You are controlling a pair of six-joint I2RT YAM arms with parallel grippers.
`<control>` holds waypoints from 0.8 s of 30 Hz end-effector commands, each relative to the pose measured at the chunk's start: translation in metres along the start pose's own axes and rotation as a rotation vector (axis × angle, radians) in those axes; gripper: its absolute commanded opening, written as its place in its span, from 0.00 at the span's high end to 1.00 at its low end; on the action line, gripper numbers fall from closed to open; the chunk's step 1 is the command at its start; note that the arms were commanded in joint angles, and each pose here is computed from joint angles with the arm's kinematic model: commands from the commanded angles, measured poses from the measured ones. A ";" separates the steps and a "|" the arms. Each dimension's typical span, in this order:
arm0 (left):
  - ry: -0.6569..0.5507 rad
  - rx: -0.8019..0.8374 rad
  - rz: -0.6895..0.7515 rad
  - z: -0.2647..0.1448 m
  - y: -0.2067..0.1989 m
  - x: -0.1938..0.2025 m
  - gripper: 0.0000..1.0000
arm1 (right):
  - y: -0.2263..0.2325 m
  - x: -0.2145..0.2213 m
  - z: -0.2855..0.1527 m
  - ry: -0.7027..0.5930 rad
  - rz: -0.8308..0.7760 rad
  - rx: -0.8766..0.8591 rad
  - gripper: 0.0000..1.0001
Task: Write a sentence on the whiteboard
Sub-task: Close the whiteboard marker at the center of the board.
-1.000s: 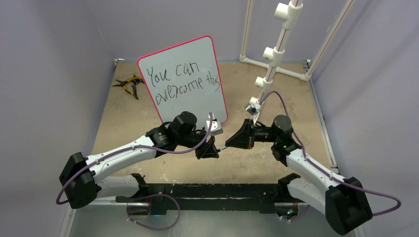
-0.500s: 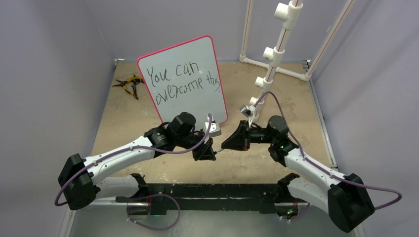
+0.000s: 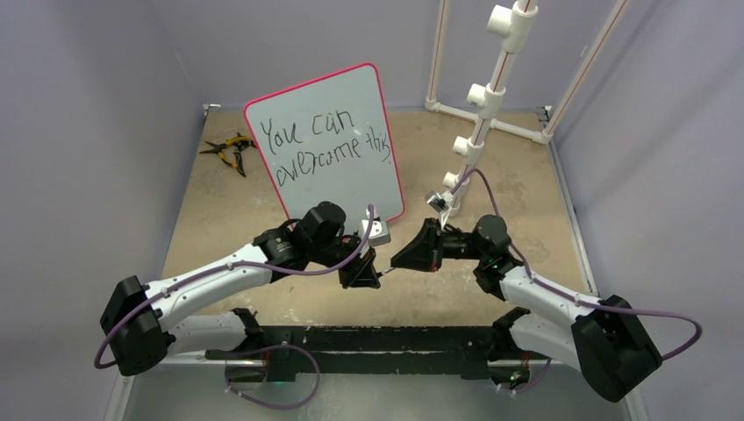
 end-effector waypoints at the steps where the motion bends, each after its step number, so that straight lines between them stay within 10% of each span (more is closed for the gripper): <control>1: -0.312 0.008 0.226 -0.012 -0.012 -0.089 1.00 | 0.015 0.020 0.004 0.072 0.039 -0.076 1.00; 24: -0.405 0.013 0.282 -0.017 -0.017 -0.124 1.00 | 0.008 0.045 0.012 0.164 0.098 -0.072 1.00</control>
Point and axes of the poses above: each gripper's point midway between its finger pads, its own z axis out along the fingers, its own y axis along the line the jaws close on, x = y × z, the point moved 1 cm from there along -z, back along the fingers, and after that the axes turned 1 degree about -z, right-handed, at the moved point
